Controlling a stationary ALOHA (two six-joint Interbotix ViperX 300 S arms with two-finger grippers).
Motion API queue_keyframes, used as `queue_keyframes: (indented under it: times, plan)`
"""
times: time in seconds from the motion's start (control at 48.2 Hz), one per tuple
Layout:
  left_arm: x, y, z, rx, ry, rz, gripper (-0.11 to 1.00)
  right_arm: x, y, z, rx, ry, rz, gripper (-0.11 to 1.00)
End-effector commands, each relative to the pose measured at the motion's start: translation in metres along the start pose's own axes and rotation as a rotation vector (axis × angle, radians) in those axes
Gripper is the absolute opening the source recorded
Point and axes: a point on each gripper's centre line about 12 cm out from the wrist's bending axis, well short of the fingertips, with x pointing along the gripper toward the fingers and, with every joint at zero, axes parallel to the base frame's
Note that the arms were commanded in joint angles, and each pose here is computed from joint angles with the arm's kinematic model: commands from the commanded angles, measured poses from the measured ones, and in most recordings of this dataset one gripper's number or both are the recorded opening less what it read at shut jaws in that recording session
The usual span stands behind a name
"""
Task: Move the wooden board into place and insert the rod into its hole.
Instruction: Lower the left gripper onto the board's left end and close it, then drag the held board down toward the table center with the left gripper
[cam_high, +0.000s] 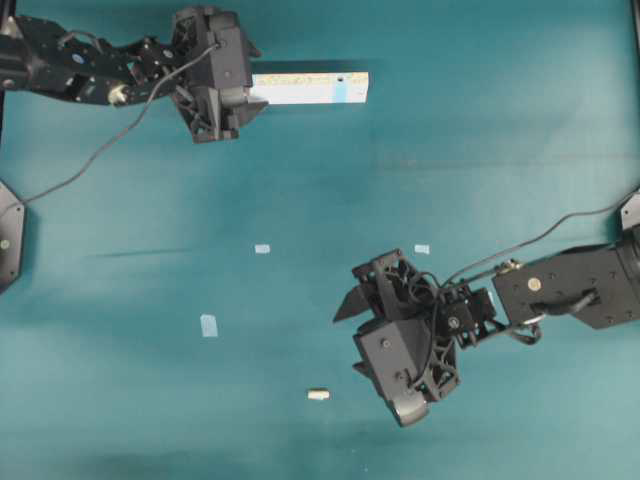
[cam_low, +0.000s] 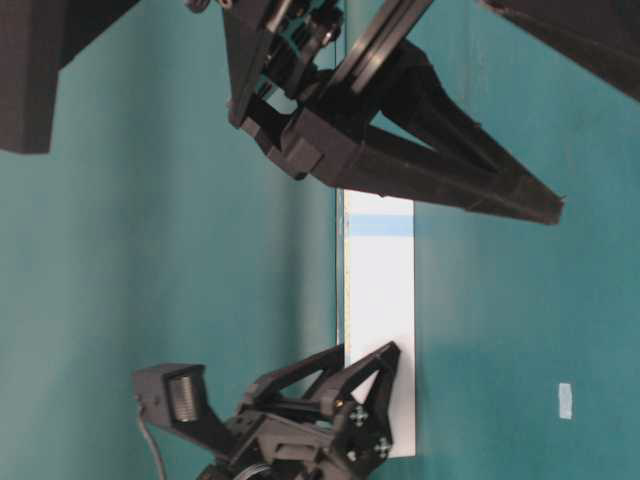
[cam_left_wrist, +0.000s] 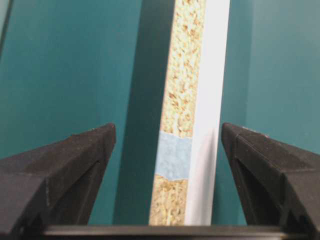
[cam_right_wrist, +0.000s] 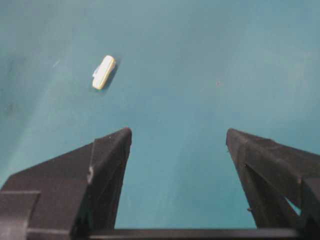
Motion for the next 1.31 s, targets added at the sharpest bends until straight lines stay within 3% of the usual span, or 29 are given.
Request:
queue_keyframes:
  times: [0.0,0.477,0.581,0.747,1.037,1.203,1.286]
  plan:
    - [0.002,0.006,0.009,-0.006,-0.039,0.025,0.87,-0.004,-0.001,0.014,0.003,-0.028,-0.003,0.86]
    - [0.013,0.002,0.007,-0.006,-0.057,0.033,0.85,-0.005,-0.001,0.010,-0.001,0.009,-0.007,0.86]
    - [0.015,-0.001,0.003,-0.004,-0.045,0.024,0.72,-0.006,-0.001,0.010,-0.001,0.009,-0.007,0.86]
    - [0.022,-0.012,0.000,0.009,-0.030,-0.002,0.39,-0.006,-0.001,0.009,-0.001,0.012,-0.007,0.86]
    - [0.024,-0.020,0.012,0.028,-0.056,-0.015,0.38,-0.007,-0.002,0.008,-0.001,0.020,-0.008,0.85]
    - [0.017,-0.020,0.019,0.032,-0.063,-0.021,0.21,-0.007,-0.002,0.009,-0.003,0.018,-0.009,0.85]
    - [0.009,-0.022,0.023,0.034,-0.056,-0.036,0.21,-0.007,-0.002,0.010,-0.003,0.017,-0.009,0.85]
